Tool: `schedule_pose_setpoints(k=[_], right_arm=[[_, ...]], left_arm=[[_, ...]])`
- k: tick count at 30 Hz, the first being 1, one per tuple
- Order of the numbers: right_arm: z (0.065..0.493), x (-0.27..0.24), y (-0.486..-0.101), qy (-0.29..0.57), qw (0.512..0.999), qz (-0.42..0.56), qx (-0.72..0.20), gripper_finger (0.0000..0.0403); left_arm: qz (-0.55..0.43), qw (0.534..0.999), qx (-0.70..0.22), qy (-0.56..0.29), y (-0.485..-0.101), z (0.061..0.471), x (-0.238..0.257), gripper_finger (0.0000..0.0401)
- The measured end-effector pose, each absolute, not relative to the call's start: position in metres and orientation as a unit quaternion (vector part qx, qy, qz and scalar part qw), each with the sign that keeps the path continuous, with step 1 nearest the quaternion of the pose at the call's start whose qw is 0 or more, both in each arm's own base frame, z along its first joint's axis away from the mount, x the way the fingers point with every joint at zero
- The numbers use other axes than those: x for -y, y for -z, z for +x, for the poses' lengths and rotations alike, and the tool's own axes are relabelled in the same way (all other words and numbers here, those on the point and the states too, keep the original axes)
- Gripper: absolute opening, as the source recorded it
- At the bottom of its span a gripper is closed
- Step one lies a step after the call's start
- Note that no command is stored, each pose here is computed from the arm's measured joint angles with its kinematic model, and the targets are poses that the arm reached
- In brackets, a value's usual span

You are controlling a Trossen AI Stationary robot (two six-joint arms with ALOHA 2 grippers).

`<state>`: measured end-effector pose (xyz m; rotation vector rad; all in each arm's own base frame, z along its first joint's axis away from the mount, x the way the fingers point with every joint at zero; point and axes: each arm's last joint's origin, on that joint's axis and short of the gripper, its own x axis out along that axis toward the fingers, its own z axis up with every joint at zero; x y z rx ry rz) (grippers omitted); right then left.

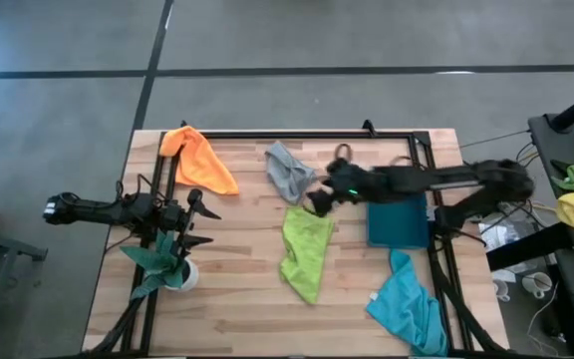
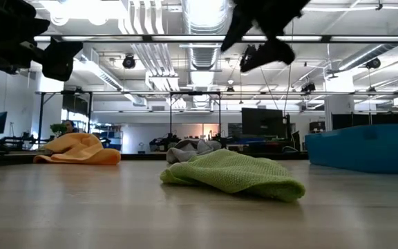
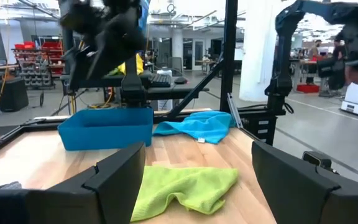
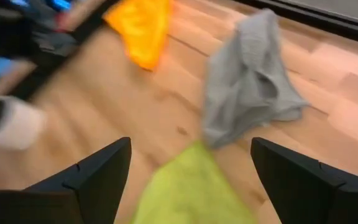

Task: Roll microfiber towels into tight, uniform cylinder then place into a basket
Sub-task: Roll the green towel

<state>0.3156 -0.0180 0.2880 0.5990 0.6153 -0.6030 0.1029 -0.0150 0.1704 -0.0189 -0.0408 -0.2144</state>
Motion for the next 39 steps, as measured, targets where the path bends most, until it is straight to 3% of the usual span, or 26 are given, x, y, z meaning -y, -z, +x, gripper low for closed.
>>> schedule_pose_setpoints(k=[7,16,19,31,39], right_arm=[[0.374,0.063,-0.268,0.367,0.801,0.293,-0.370,0.0326],[0.399,0.082,-0.243,0.431,0.735,0.318,-0.416,0.0328],[0.409,0.088,-0.232,0.391,0.740,0.344,-0.426,0.0327],[0.436,0.128,-0.191,0.419,0.730,0.340,-0.419,0.0324],[0.438,0.127,-0.195,0.426,0.736,0.345,-0.398,0.0324]], left_arm=[[-0.010,0.992,0.060,0.107,-0.178,0.103,0.015,0.0278],[-0.010,0.993,0.058,0.107,-0.178,0.103,0.015,0.0278],[-0.011,0.993,0.057,0.107,-0.178,0.103,0.015,0.0278],[-0.010,0.993,0.054,0.107,-0.177,0.103,0.015,0.0278],[-0.010,0.993,0.051,0.107,-0.176,0.104,0.015,0.0278]])
